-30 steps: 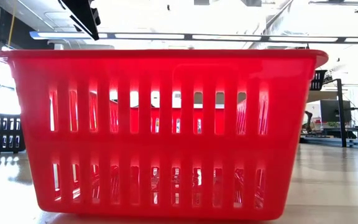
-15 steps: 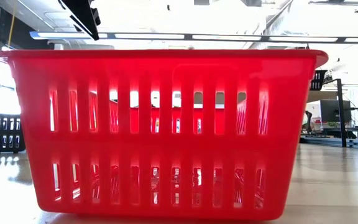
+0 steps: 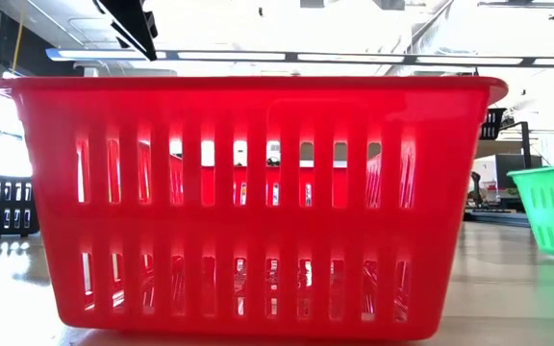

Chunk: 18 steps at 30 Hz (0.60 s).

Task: Stack baskets on shelf by color
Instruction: Stack the bottom green bin on top of the green bin

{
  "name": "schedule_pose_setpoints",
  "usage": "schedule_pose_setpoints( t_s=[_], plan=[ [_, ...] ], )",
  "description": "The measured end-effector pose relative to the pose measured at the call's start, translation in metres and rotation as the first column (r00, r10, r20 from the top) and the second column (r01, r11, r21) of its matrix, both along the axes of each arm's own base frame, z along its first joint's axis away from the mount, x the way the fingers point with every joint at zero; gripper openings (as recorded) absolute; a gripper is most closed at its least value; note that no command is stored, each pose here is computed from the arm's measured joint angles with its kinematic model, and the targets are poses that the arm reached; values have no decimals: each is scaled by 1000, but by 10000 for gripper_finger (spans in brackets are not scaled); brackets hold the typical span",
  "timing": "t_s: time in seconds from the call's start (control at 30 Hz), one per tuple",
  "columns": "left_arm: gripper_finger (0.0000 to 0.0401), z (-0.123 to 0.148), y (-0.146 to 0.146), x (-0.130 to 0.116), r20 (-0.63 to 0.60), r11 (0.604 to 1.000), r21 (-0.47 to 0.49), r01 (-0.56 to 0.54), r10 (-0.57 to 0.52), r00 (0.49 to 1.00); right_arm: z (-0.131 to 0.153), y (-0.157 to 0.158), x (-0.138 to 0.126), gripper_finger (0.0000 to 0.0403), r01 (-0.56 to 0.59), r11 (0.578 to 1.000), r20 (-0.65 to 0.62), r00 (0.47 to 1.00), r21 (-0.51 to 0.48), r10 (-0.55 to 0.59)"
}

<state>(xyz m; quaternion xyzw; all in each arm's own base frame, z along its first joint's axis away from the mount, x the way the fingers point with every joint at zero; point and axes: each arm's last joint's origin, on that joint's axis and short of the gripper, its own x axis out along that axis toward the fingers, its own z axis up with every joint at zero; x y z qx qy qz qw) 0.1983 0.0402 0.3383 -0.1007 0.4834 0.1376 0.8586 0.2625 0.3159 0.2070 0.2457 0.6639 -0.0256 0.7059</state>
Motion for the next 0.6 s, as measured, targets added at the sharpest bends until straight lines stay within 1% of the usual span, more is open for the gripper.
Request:
schedule_pose_setpoints(
  t_s=[0.1,0.2,0.27,0.33,0.4,0.47,0.53,0.6],
  plan=[
    [101,0,0,0,0,1000,0,0,0,1000,12,-3,0,119,19,996,22,1000,-82,-17],
    [101,0,0,0,0,1000,0,0,0,1000,23,-11,-4,119,36,976,27,999,-213,-31],
    [101,0,0,0,0,1000,0,0,0,1000,27,-17,-7,119,10,956,17,1000,-294,-6],
    [101,0,0,0,0,1000,0,0,0,1000,27,-22,-10,119,-47,939,-14,999,-339,45],
    [101,0,0,0,0,1000,0,0,0,1000,23,-23,-12,119,-112,934,-56,994,-340,99],
    [101,0,0,0,-1,1000,0,0,0,1000,17,-23,-14,119,-162,934,-89,986,-320,141],
    [101,0,0,0,0,1000,0,0,0,1000,10,-23,-15,119,-180,938,-108,982,-295,154],
    [101,0,0,0,-1,1000,0,0,0,1000,5,-24,-16,119,-197,936,-122,978,-292,168]
  ],
)
